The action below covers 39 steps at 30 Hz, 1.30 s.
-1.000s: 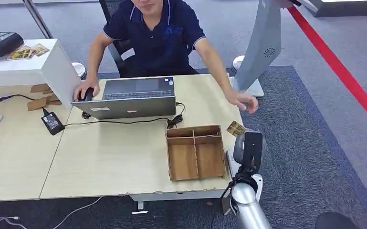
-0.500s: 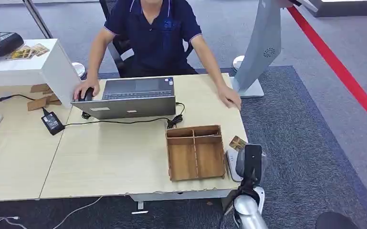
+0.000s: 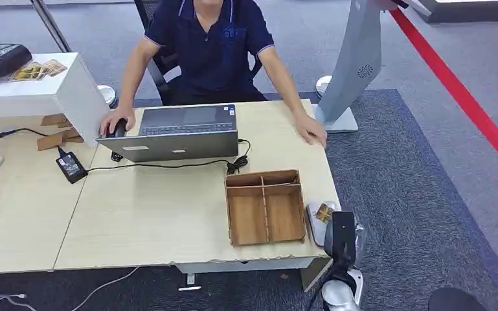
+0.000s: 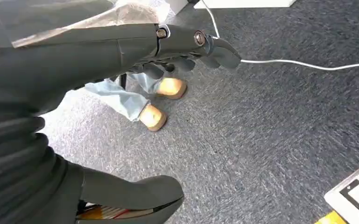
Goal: Pass the card to the sensor for recognition and then transmit it.
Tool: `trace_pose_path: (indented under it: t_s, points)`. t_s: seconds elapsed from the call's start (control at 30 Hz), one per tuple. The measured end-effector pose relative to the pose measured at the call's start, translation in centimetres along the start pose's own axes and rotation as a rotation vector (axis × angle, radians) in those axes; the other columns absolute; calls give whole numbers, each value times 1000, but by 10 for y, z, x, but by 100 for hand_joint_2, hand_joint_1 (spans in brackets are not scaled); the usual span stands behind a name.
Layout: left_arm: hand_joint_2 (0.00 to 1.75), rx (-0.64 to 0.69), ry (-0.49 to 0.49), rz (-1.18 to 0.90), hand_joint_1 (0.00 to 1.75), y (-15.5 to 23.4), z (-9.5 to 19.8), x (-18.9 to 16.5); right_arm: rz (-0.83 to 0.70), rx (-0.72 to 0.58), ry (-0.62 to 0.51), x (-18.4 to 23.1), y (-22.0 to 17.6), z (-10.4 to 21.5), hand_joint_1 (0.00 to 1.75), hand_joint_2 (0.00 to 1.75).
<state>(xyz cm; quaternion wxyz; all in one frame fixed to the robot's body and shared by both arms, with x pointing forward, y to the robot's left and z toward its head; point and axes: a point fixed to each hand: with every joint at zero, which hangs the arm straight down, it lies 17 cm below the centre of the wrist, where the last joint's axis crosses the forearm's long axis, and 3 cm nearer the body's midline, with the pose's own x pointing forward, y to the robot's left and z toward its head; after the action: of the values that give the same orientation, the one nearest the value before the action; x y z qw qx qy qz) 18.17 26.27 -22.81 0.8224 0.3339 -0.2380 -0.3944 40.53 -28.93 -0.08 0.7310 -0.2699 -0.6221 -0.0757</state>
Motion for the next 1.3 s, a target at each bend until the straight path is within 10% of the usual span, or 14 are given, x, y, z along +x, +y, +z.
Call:
trace_pose_path:
  t_s: [1.0,1.3]
  points:
    - [175,-1,8,3,0,0,0,-2,27,28,-15,-4,14,8,175,175]
    - [175,-1,-11,-6,0,0,0,2,36,37,-230,80,30,9,175,175]
